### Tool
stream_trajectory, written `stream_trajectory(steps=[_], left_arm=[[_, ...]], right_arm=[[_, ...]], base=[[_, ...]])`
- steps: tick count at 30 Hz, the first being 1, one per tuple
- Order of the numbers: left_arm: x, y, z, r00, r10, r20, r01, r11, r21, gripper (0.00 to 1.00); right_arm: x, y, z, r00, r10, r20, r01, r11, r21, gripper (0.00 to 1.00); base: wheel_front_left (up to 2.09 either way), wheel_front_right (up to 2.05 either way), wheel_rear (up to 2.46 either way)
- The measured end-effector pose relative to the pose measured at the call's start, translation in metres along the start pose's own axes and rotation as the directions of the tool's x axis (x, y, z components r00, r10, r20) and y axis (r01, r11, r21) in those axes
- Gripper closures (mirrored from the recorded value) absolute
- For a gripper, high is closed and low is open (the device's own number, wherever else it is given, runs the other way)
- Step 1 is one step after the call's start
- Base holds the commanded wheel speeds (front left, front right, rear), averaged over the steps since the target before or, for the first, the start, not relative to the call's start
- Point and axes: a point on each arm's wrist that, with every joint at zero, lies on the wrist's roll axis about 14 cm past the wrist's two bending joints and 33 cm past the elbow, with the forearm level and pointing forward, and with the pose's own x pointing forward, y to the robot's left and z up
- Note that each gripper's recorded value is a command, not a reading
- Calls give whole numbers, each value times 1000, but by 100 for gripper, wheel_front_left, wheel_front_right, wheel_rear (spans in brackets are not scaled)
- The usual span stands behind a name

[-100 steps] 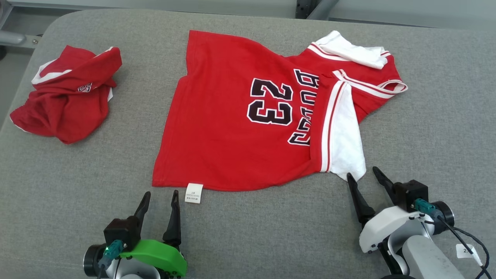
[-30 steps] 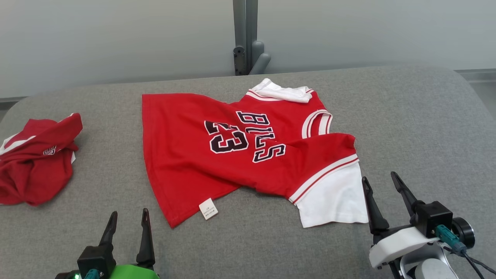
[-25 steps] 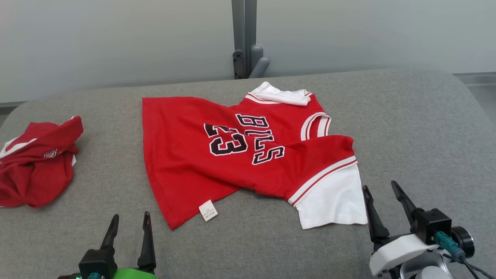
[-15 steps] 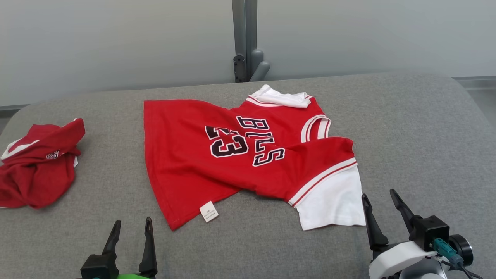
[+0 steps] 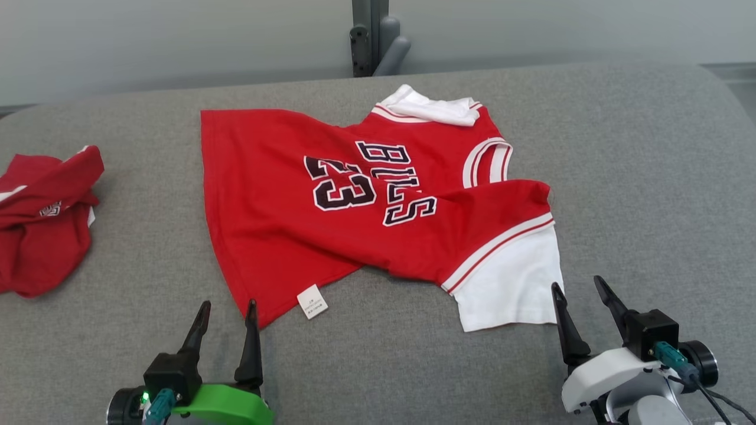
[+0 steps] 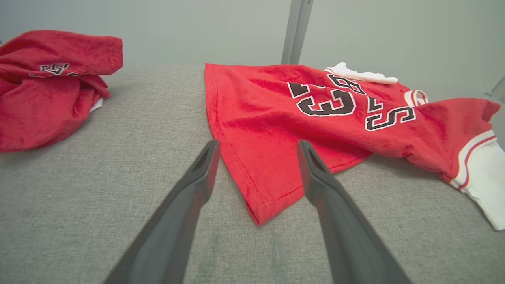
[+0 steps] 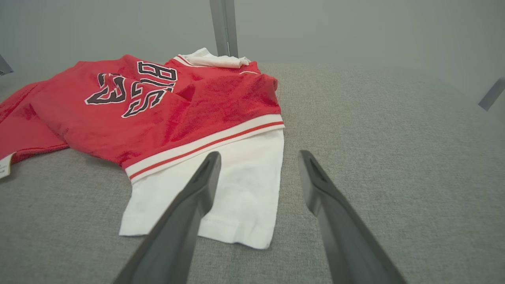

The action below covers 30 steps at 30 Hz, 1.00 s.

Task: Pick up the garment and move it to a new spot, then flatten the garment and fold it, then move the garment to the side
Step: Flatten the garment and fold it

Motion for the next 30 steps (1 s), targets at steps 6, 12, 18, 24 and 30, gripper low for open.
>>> stream_trajectory(steps=[6, 12, 18, 24, 30], left_arm=[[17, -1, -22, 998, -10, -68, 10, 1000, -7, 0], [23, 1, -38, 993, -8, -115, 7, 1000, -10, 0], [23, 3, -38, 993, -3, -116, 2, 1000, -11, 0], [25, 4, -40, 993, -3, -120, 1, 1000, -12, 0], [25, 2, -41, 992, -9, -125, 4, 999, -44, 0]], right_arm=[[10, -4, -38, 993, -9, -121, 10, 1000, 12, 0], [5, -8, -78, 969, -21, -246, 27, 999, 21, 0], [9, -3, -86, 963, -5, -270, 14, 999, 33, 72], [14, 7, -85, 963, 21, -267, -7, 998, 56, 100], [18, -16, -69, 975, -29, -219, 39, 999, 38, 100]], base=[[0, 0, 0], [0, 0, 0], [0, 0, 0], [0, 0, 0], [0, 0, 0]])
